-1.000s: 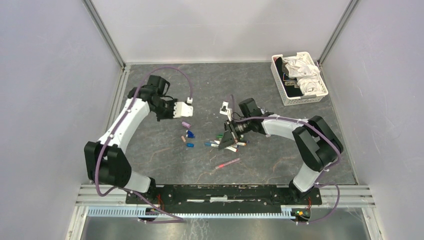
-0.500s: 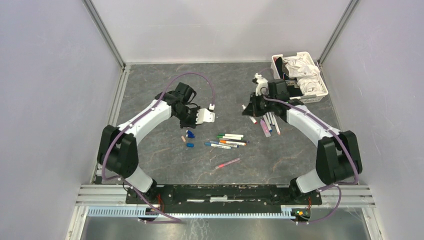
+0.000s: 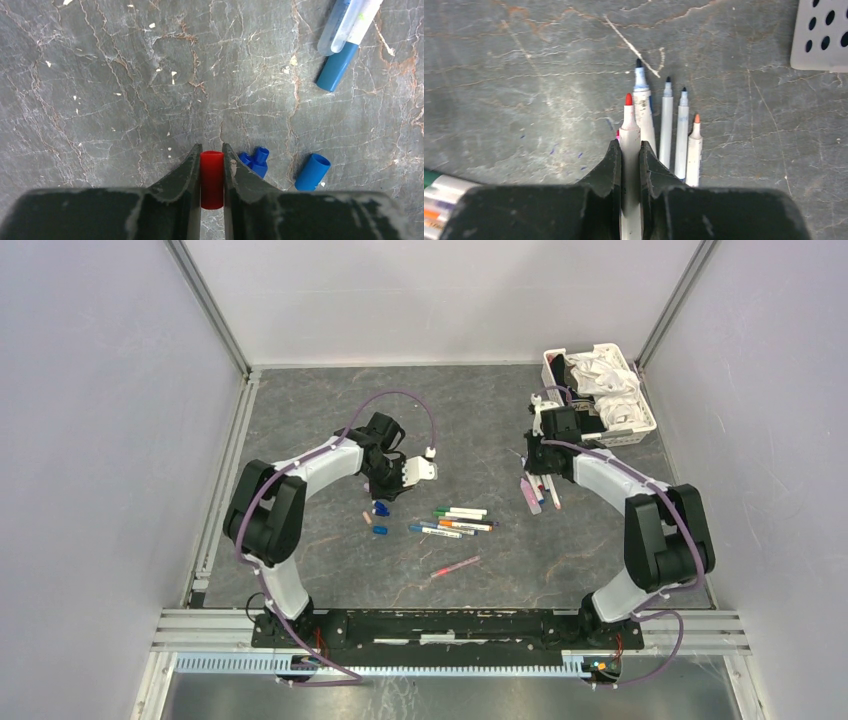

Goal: Open the pen caps

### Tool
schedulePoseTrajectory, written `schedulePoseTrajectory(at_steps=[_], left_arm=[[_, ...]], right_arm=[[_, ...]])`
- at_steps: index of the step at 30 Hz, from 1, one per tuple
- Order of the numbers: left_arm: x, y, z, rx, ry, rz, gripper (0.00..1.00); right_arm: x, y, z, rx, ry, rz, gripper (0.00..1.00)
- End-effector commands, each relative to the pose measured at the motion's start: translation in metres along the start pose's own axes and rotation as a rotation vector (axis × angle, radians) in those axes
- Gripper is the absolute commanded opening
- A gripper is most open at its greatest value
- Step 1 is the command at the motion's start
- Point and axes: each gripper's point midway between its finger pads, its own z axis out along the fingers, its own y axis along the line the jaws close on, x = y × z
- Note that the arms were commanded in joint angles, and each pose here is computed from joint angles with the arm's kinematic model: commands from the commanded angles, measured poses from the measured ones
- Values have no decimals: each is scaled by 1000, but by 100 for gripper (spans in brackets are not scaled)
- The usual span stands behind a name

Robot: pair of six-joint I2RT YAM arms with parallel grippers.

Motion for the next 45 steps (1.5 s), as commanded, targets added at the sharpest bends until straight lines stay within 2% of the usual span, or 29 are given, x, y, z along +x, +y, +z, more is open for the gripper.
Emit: schedulePoseTrajectory(at_steps=[1,5,9,10,12,14,15,18,20,28,32,35,39,41,45], left_arm=[[-4,7,-3,-44,-15,-49,29],[-11,7,-13,-55,-38,-42,40],[-26,7,-36,-76,-85,-41,46],[-31,7,-44,-82,-100,-42,52],[-42,10,-61,-102,-126,-49,53],[-54,13,-80,-125,-161,-57,75],[-62,15,-93,-148,-183,-63,81],[-79,23,-128,-212,-224,-90,83],[-90,28,-153,-263,-248,-96,99],[-101,43,-218,-486,-314,-154,100],[-99,30,-221,-471,-334,-184,100],[-89,12,-207,-385,-288,-155,100],[-82,-7,-194,-301,-274,-142,100],[-82,-12,-193,-285,-285,-142,100],[-82,-21,-192,-240,-285,-148,100]], right_arm=[[-12,-22,12,115,-36,-13,0],[-10,-29,23,150,-7,-29,3],[-4,-36,30,180,7,-44,12],[-2,-37,31,185,14,-48,16],[1,-38,33,190,23,-50,21],[3,-38,34,187,26,-51,27],[3,-37,34,185,25,-49,30],[2,-35,33,169,19,-51,35],[-1,-34,30,165,7,-49,36],[-23,-20,2,107,-85,-9,37],[-26,7,-15,6,-134,-29,38],[-19,48,-25,-134,-141,-132,38],[8,103,-28,-268,-77,-369,40],[22,119,-24,-295,-36,-454,40],[42,140,-16,-367,13,-525,38]])
